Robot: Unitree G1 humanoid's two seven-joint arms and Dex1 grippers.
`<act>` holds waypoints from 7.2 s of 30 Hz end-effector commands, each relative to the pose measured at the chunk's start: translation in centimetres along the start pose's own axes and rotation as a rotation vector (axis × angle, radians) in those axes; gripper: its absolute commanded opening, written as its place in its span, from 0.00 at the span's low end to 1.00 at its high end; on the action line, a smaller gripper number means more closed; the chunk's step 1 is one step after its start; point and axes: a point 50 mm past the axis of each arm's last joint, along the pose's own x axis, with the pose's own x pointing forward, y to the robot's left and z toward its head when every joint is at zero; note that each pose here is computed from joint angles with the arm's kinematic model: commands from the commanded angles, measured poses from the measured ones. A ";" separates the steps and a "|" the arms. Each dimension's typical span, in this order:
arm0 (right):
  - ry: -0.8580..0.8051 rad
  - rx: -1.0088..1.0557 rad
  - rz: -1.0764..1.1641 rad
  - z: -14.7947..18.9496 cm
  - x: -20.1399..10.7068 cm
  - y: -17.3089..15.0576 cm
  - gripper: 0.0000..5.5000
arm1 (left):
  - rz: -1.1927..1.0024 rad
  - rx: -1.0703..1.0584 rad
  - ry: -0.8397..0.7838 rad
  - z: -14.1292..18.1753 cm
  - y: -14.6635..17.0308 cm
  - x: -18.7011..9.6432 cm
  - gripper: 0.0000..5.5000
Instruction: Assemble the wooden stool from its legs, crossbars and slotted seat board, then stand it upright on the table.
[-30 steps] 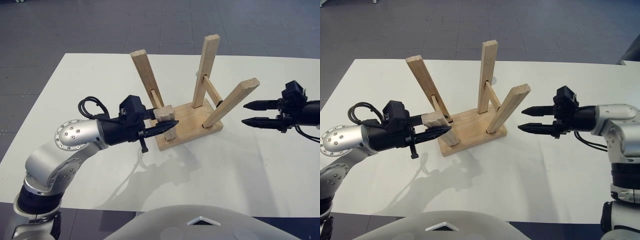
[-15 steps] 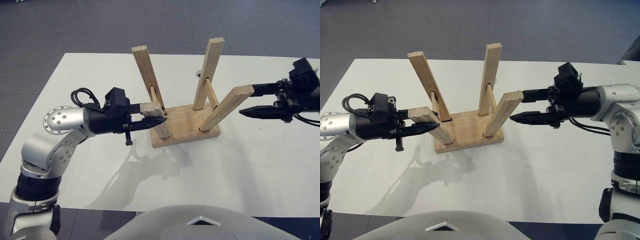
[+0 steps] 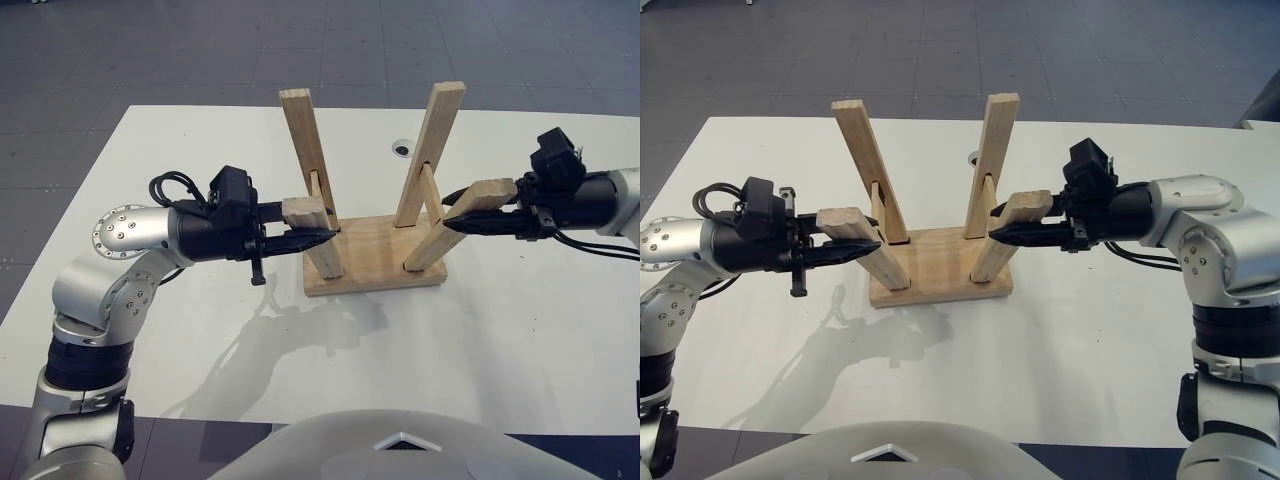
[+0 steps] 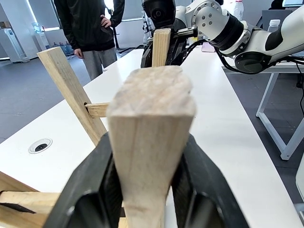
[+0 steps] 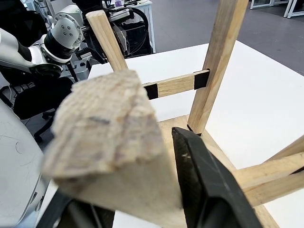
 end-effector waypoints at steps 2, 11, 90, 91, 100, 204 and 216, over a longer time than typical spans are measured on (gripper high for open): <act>-0.017 0.118 0.092 0.0 0.5 0.8 0.28 | -0.015 -0.007 -0.030 0.5 0.3 0.1 0.23; -0.069 0.490 0.223 0.5 0.7 2.1 0.28 | -0.060 -0.339 -0.057 1.0 0.7 -0.7 0.23; 0.357 0.006 0.055 -12.0 -2.2 -2.3 0.93 | 0.066 -0.377 0.310 -10.3 -1.6 -5.6 0.64; 0.349 0.001 0.056 -11.9 -1.8 -2.3 0.93 | 0.068 -0.373 0.312 -10.4 -1.5 -5.5 0.64; 0.324 0.025 0.074 -12.1 0.9 -1.9 0.93 | 0.114 -0.298 0.278 -10.6 -0.8 -3.6 0.64; -0.302 0.172 -1.285 -9.7 3.7 -11.1 0.99 | 1.208 -0.172 -0.027 -8.4 9.9 -0.4 1.00; -0.311 0.141 -1.367 -9.3 4.4 -10.9 0.99 | 1.198 -0.143 -0.009 -8.4 9.0 0.2 1.00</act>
